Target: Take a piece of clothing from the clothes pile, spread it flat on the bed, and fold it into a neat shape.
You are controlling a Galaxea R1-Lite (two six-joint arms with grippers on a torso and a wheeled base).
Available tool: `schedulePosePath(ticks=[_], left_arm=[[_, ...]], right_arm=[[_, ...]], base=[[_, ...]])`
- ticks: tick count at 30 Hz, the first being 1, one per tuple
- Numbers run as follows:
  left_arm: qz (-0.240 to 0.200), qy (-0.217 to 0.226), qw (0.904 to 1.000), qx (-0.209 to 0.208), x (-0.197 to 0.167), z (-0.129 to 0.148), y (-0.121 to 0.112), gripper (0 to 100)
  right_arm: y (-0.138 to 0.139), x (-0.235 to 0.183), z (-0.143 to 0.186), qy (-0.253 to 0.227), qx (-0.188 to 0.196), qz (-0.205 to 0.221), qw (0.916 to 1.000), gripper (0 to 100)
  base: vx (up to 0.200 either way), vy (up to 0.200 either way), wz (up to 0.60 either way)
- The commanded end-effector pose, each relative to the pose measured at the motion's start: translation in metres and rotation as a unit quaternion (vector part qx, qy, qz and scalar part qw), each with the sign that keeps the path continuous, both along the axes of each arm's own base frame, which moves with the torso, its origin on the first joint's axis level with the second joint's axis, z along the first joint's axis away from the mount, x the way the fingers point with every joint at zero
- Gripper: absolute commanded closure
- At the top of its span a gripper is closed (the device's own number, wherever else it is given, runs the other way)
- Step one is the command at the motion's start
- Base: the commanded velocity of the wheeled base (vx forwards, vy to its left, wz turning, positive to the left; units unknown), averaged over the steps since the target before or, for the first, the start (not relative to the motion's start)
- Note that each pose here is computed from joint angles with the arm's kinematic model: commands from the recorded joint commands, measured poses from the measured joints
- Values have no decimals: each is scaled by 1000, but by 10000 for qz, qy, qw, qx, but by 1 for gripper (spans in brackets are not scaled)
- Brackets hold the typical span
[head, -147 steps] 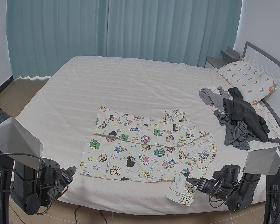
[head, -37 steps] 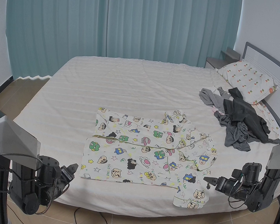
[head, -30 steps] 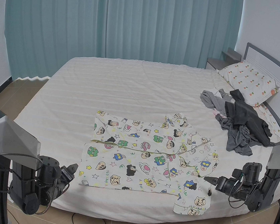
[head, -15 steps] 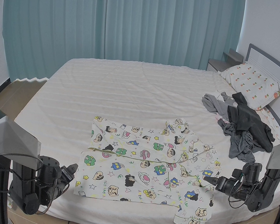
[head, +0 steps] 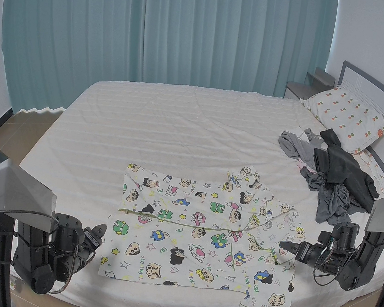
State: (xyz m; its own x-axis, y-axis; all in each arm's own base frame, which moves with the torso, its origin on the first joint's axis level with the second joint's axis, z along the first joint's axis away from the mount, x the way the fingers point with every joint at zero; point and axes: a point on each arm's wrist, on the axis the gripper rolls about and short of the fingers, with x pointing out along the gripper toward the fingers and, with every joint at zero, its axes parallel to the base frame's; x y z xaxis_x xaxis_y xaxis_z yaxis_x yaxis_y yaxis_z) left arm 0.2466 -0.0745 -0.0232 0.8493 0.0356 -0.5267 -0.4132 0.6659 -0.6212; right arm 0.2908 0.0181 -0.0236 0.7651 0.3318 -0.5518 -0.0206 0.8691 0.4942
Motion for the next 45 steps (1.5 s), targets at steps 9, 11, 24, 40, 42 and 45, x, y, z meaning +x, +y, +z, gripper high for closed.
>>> schedulePosePath(ticks=[9,11,24,40,42,45], left_arm=[[-73,-40,10000,-40,-1,0,-2,0],[-61,-50,10000,-34,-1,1,-2,0],[-26,-87,10000,-27,-1,2,-2,0],[-26,-80,10000,-25,-1,2,-2,0],[-26,-65,10000,-20,-1,1,-2,0],[-43,-48,10000,-16,-1,0,-2,0]], right_arm=[[3,1,1,-33,3,59,10000,0],[3,1,4,-135,19,50,9999,0],[4,11,14,-638,435,-191,9968,0],[3,10,11,-569,452,-206,9971,0],[3,10,11,-569,452,-206,9971,0],[3,10,10,-561,452,-206,9972,0]], base=[[0,0,0],[0,0,0],[0,0,0],[113,0,0],[0,0,0],[0,0,0]])
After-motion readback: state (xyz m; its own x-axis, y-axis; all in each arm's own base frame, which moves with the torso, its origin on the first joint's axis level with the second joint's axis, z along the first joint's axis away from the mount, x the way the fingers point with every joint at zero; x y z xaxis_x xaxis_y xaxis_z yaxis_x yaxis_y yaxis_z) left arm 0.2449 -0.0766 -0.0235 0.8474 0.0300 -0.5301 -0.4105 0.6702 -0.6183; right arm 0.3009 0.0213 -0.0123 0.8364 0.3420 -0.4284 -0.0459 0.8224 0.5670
